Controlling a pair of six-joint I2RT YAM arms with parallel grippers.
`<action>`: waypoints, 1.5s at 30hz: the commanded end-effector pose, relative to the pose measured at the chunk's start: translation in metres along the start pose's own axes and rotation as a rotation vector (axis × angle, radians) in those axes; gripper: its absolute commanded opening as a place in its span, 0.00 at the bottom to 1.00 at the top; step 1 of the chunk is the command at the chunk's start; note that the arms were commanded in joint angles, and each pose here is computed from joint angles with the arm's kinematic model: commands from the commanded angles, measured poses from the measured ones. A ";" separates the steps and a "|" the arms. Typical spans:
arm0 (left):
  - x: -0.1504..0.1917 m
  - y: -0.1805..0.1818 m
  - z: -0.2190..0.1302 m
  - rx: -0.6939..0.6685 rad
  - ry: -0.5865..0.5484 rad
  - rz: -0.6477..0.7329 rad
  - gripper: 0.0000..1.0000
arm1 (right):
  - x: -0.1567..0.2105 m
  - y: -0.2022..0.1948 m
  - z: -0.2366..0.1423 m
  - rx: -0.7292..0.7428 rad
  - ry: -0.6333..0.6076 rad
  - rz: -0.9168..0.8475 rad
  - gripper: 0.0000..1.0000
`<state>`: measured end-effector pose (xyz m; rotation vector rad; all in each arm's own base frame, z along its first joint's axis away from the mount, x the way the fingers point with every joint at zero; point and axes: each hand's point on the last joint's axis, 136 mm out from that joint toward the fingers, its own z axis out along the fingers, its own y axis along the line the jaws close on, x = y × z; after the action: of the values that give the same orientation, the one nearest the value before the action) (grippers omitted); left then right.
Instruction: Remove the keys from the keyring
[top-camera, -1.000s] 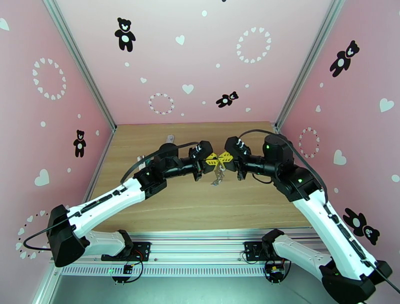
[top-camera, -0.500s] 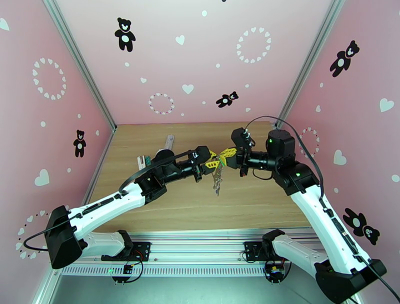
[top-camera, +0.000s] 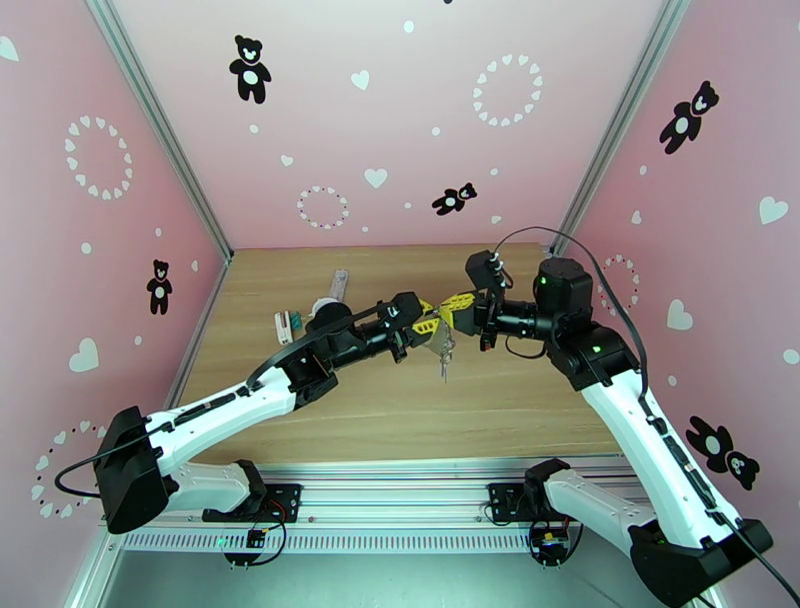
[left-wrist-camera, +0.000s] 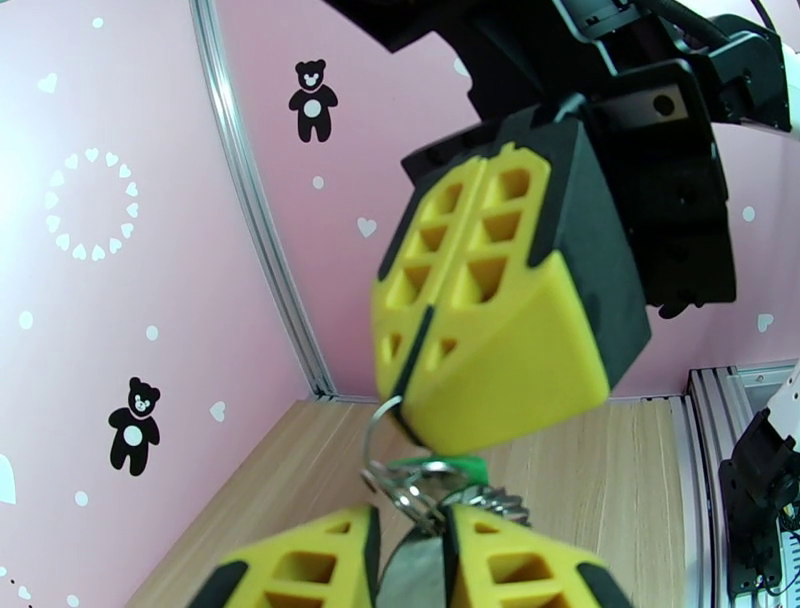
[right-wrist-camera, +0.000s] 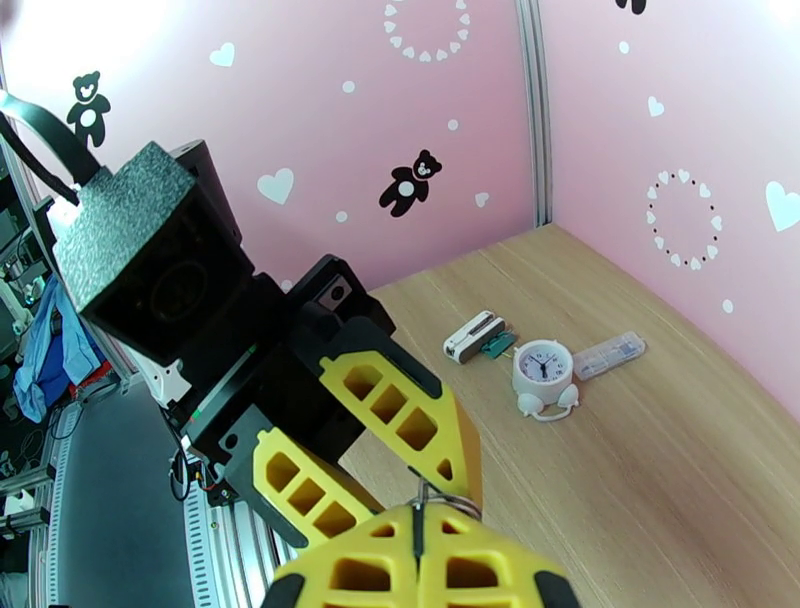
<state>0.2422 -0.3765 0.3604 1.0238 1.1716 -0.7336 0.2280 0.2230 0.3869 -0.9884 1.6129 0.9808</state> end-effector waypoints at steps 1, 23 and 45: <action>0.003 0.003 0.002 -0.029 -0.007 0.001 0.22 | -0.015 0.002 -0.004 0.003 -0.044 -0.034 0.00; -0.016 0.006 -0.001 -0.010 -0.004 0.006 0.06 | 0.012 0.011 0.000 0.004 0.058 -0.140 0.00; -0.010 0.004 -0.010 0.032 0.019 -0.016 0.25 | -0.011 0.011 -0.006 0.024 0.005 -0.164 0.00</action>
<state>0.2417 -0.3738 0.3560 1.0628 1.2568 -0.7870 0.2270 0.2200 0.3732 -1.1013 1.5887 0.7664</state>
